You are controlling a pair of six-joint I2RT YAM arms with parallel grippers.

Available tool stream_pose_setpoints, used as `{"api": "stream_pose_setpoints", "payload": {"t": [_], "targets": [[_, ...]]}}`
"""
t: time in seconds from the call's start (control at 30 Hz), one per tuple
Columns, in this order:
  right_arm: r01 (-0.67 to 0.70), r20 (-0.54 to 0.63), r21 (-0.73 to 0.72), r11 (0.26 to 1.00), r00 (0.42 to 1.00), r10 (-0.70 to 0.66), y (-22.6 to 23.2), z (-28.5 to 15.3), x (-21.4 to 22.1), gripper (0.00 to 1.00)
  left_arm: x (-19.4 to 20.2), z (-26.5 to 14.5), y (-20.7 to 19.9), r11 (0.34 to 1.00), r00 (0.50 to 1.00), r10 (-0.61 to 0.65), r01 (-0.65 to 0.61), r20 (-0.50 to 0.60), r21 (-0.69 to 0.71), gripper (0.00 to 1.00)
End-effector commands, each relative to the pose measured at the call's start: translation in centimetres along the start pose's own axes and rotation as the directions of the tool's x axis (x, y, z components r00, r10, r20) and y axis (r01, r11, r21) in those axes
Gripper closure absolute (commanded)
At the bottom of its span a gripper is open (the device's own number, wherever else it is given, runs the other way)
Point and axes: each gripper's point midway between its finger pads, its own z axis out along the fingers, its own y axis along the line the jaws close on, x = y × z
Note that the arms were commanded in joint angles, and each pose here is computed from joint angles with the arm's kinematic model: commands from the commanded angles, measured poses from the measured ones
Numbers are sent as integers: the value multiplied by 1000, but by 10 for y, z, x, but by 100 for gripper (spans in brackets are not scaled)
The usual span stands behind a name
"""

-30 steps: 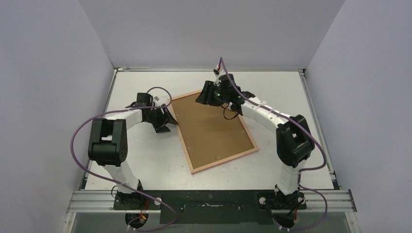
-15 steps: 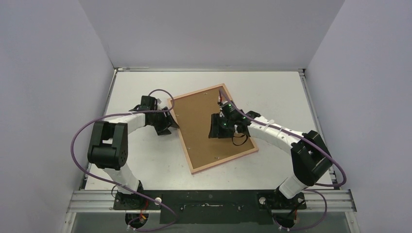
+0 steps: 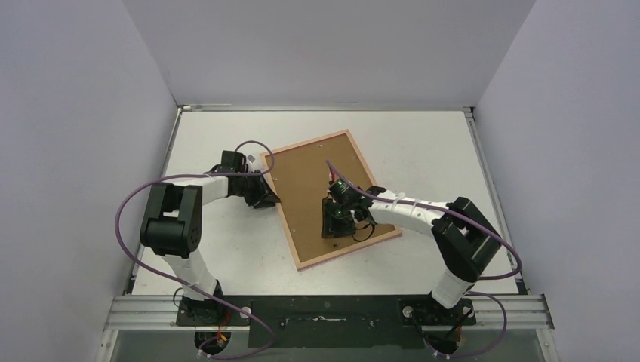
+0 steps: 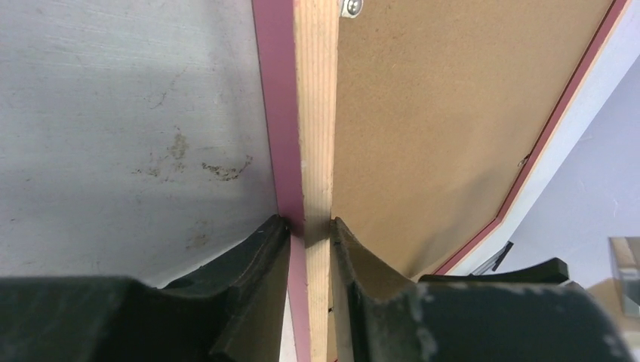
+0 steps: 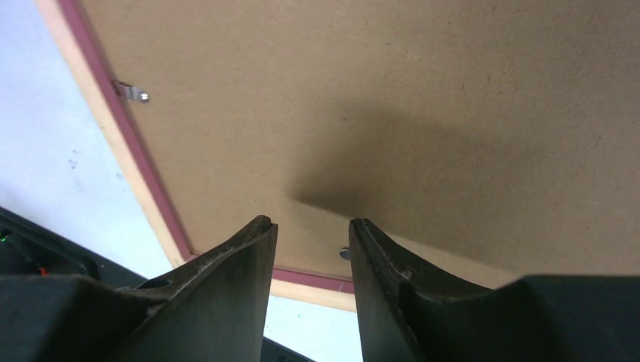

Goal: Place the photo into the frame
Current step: Install the photo frame at the center of the board.

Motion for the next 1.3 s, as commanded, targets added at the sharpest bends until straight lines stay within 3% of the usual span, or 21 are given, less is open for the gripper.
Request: {"api": "stream_pose_setpoints", "payload": {"t": [0.0, 0.53, 1.27], "targets": [[-11, 6, 25, 1000, 1000, 11, -3, 8, -1, 59, 0, 6, -1, 1000, 1000, 2, -2, -7, 19, 79], [46, -117, 18, 999, 992, -44, -14, 4, 38, 61, 3, 11, 1, 999, 999, -25, 26, -27, 31, 100], [119, -278, 60, 991, 955, -98, -40, -3, 78, 63, 3, 11, 3, 999, 999, -47, 47, -12, 24, 100]]}}
